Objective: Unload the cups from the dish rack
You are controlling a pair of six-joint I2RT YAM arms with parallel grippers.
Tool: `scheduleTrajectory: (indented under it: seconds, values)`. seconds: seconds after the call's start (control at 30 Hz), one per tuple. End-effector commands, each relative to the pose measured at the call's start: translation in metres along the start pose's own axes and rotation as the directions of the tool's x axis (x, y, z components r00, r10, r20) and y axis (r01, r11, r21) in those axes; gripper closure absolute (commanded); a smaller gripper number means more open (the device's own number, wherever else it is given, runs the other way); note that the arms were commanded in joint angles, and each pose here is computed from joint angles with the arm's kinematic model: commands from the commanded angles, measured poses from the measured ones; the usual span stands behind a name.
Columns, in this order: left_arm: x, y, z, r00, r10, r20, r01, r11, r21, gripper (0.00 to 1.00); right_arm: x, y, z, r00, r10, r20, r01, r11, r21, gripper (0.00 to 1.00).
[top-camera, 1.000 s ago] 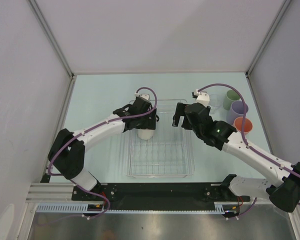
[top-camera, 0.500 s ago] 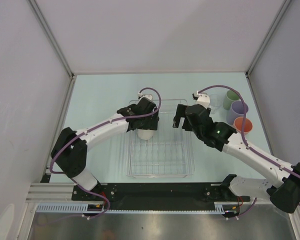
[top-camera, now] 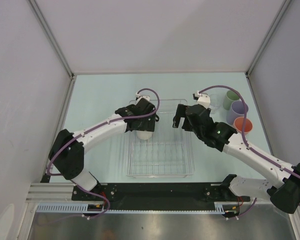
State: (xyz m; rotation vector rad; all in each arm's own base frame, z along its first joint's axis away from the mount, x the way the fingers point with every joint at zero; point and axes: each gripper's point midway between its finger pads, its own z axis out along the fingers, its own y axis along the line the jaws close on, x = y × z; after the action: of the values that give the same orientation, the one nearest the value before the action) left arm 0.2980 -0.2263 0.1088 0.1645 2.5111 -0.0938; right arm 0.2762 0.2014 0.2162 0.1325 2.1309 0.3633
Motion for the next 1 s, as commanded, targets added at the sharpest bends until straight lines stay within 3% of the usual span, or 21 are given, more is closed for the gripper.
scheduleTrajectory:
  seconds: [0.0,0.33,0.63,0.73,0.77,0.87,0.97]
  values:
    - [-0.028,-0.002,-0.021,0.997,-0.017,0.078,0.016,1.0,0.018,0.09,-0.009,0.003,-0.005,0.999,0.037,0.036,-0.036,0.999,-0.023,0.0]
    - [-0.016,-0.009,0.002,1.0,0.009,0.021,-0.009,1.0,0.008,0.11,-0.006,0.0,-0.004,0.999,0.034,0.034,-0.033,0.999,-0.017,0.0]
    - [-0.008,-0.012,0.012,1.0,0.019,-0.001,-0.019,1.0,0.024,0.19,-0.004,-0.001,-0.004,0.999,0.033,0.029,-0.033,0.999,-0.015,0.0]
    - [-0.006,-0.012,0.013,1.0,0.022,-0.004,-0.022,0.999,0.028,0.36,-0.005,0.0,-0.004,0.999,0.033,0.03,-0.032,0.999,-0.017,0.0]
    - [-0.004,-0.012,0.013,1.0,0.023,-0.006,-0.023,0.999,0.029,0.57,-0.004,0.0,-0.004,0.999,0.029,0.027,-0.028,0.999,-0.017,0.0]
    - [-0.008,-0.009,0.008,1.0,0.018,0.013,-0.018,1.0,0.025,1.0,-0.005,0.0,-0.004,0.999,0.031,0.029,-0.031,0.999,-0.015,0.0]
    - [-0.016,-0.009,-0.004,0.999,0.011,0.051,-0.013,0.999,0.042,1.0,-0.007,0.001,-0.005,0.999,0.031,0.033,-0.03,0.999,-0.018,0.0]
